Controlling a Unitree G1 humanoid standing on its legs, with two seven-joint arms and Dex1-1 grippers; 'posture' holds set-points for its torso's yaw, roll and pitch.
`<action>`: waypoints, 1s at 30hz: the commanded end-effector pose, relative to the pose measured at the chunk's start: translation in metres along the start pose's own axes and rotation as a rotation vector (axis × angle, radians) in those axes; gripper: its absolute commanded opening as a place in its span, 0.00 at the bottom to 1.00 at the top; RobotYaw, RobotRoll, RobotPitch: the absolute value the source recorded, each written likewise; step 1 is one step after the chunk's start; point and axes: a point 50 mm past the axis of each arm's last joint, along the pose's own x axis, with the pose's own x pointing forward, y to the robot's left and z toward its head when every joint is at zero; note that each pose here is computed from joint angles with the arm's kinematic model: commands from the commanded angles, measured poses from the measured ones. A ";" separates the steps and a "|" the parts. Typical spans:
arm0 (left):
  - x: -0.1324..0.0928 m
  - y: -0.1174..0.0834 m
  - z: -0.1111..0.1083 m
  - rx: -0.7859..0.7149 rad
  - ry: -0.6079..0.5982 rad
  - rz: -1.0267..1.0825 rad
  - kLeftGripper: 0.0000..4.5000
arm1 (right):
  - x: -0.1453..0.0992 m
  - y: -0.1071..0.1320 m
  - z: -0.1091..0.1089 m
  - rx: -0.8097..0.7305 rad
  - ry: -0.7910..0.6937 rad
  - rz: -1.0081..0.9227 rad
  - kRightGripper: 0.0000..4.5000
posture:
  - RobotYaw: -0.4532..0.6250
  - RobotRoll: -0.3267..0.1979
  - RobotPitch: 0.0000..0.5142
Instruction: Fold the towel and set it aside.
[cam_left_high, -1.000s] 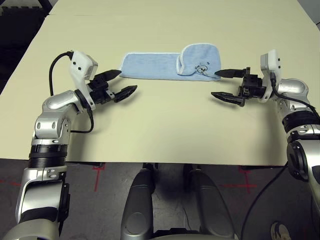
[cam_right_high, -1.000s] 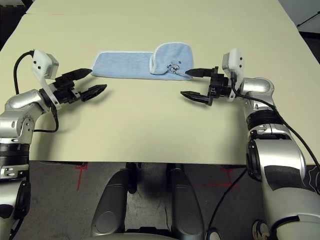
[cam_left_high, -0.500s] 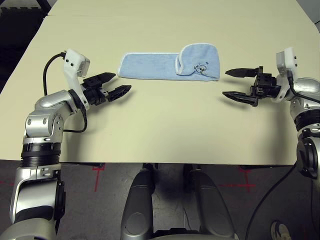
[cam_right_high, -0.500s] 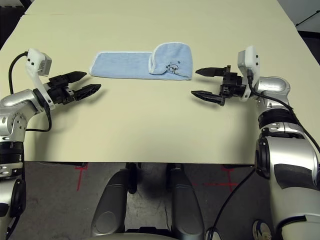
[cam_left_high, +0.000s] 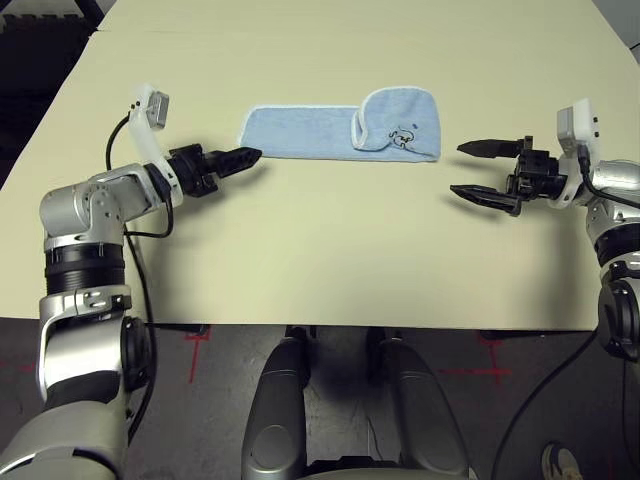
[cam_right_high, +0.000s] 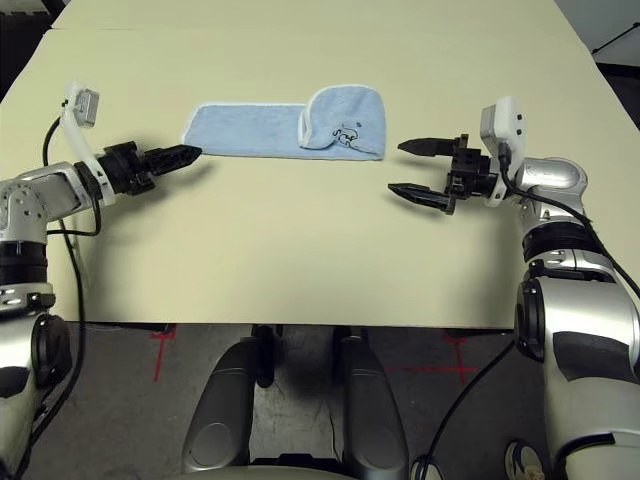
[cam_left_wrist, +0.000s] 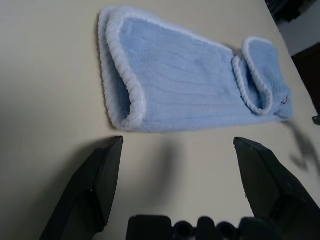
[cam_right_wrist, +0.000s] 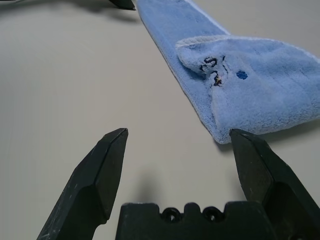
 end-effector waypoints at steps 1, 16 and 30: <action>0.003 0.005 -0.007 -0.129 0.023 0.024 1.00 | -0.007 0.002 -0.003 -0.005 0.020 -0.012 0.98 | 0.48 0.62 0.54; 0.015 0.014 0.004 -0.154 -0.068 0.101 1.00 | -0.011 0.003 -0.006 -0.009 0.034 -0.022 0.98 | 0.47 0.62 0.54; 0.019 0.011 0.003 -0.174 -0.062 0.069 0.18 | -0.012 0.002 -0.005 -0.025 0.047 -0.029 1.00 | 0.46 0.62 0.52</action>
